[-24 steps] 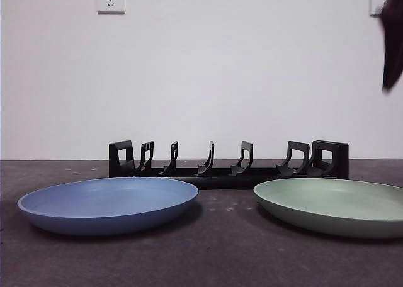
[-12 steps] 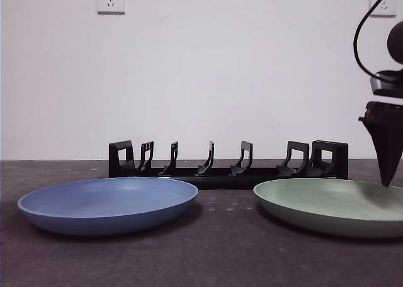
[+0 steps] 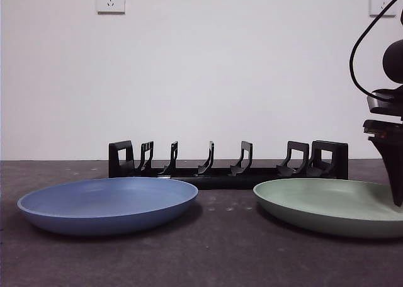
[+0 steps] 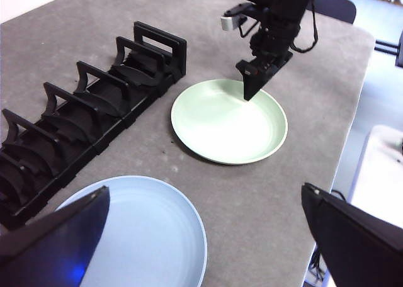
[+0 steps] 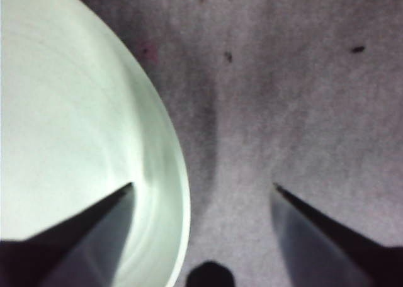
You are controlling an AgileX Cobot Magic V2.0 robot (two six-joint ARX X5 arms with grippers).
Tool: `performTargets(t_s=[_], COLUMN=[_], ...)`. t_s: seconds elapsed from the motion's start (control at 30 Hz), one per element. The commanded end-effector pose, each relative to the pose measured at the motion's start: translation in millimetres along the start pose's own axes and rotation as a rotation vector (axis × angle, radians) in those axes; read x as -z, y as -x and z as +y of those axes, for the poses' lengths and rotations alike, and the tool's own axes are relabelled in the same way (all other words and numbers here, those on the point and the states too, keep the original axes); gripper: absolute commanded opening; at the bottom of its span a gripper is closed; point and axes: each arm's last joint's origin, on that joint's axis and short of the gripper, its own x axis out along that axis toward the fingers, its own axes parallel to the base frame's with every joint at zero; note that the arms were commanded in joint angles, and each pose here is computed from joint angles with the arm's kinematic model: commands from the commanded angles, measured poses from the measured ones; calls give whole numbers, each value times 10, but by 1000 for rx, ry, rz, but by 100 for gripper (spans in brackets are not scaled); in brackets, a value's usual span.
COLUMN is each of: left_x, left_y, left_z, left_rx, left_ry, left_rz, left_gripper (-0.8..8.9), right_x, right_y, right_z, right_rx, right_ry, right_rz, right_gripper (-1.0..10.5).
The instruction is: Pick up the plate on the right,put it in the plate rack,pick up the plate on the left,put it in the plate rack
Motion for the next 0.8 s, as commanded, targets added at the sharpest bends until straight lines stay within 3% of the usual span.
performTargets(t_s=[0.03,0.2,0.53,0.8], left_x=[-10,-13,-19,-29], left_y=[-47,-139,-266,-310], left_z=[-24,-71,-186,-308], left_rx=[1,-16,-9,5], left_ry=[-54,-112,-217,-378], left_rz=[15,57,106,121], left_gripper=[639,639,638,638], right_x=[-8,-25,-48,-60], right_y=[-48,-65,-64,53], right_z=[-7,-5,-6,24], right_rx=[2,-5,-6,-70], right_ry=[-11,-9,-6,1], right_rz=[8,-2,-25,-19], right_gripper=[202,56,-16,-16])
